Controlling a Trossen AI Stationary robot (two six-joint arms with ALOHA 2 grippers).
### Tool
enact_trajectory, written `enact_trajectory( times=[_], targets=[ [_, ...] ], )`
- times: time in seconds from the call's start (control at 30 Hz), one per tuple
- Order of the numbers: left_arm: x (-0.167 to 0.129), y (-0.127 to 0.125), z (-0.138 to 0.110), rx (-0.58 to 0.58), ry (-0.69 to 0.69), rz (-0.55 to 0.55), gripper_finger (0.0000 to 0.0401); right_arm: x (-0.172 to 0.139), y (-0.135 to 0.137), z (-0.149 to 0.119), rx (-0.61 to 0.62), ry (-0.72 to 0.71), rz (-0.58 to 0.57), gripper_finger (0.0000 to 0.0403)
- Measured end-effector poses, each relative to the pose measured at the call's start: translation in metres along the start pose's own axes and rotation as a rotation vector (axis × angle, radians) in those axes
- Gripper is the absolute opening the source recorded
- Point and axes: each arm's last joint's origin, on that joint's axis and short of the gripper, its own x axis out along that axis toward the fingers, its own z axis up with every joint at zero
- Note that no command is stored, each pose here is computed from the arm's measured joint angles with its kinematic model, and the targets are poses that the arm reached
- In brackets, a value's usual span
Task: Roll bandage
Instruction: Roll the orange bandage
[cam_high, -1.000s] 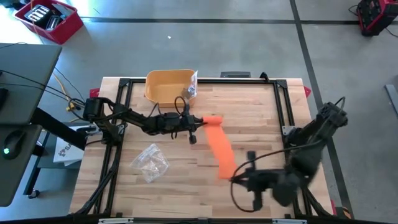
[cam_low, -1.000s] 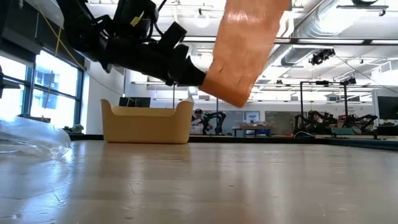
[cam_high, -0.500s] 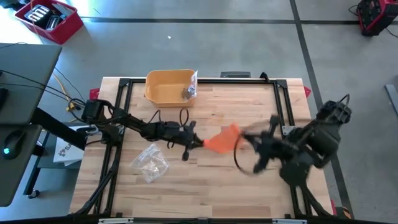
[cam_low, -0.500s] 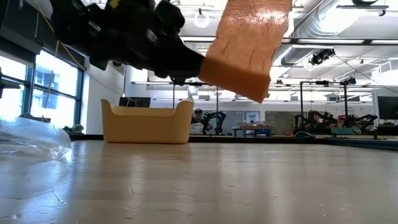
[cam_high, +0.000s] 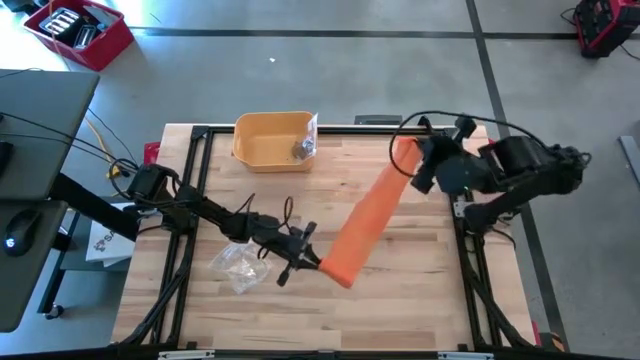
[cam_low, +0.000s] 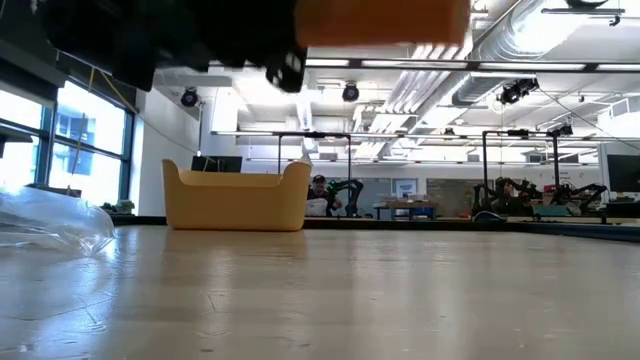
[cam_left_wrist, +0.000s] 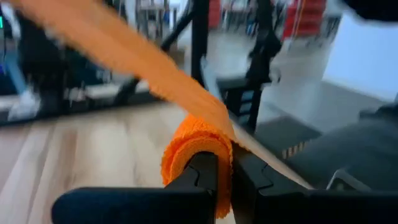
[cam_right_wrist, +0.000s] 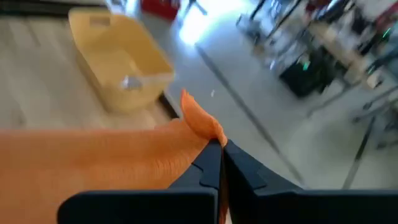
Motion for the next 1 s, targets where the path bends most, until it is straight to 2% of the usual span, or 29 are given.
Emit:
enact_trajectory(
  times=[0.1, 0.27, 0.43, 0.6, 0.73, 0.9, 1.0],
  targets=[
    [0.0, -0.005, 0.01, 0.022, -0.103, -0.016, 0.0012, 0.028, 0.018, -0.023, 0.025, 0.064, 0.087, 0.0],
    [-0.001, -0.007, 0.022, 0.047, -0.223, -0.021, 0.0012, 0.081, 0.083, -0.073, 0.053, 0.061, 0.36, 0.0],
    [-0.002, -0.006, 0.023, 0.033, -0.23, -0.018, 0.0012, 0.128, 0.147, -0.132, 0.146, -0.011, 0.565, 0.0],
    [-0.001, -0.005, 0.021, 0.012, -0.204, 0.0, 0.0012, 0.158, 0.18, -0.179, 0.31, -0.036, 0.681, 0.0009],
    [-0.001, -0.004, 0.021, -0.009, -0.201, 0.047, 0.0012, 0.167, 0.192, -0.191, 0.35, 0.019, 0.728, 0.0047],
    [-0.001, -0.004, 0.02, -0.026, -0.194, 0.096, 0.0012, 0.17, 0.194, -0.189, 0.342, 0.079, 0.719, 0.0116],
    [0.0, -0.009, 0.02, -0.039, -0.202, 0.09, 0.0012, 0.166, 0.19, -0.183, 0.33, 0.087, 0.719, 0.014]
  ],
)
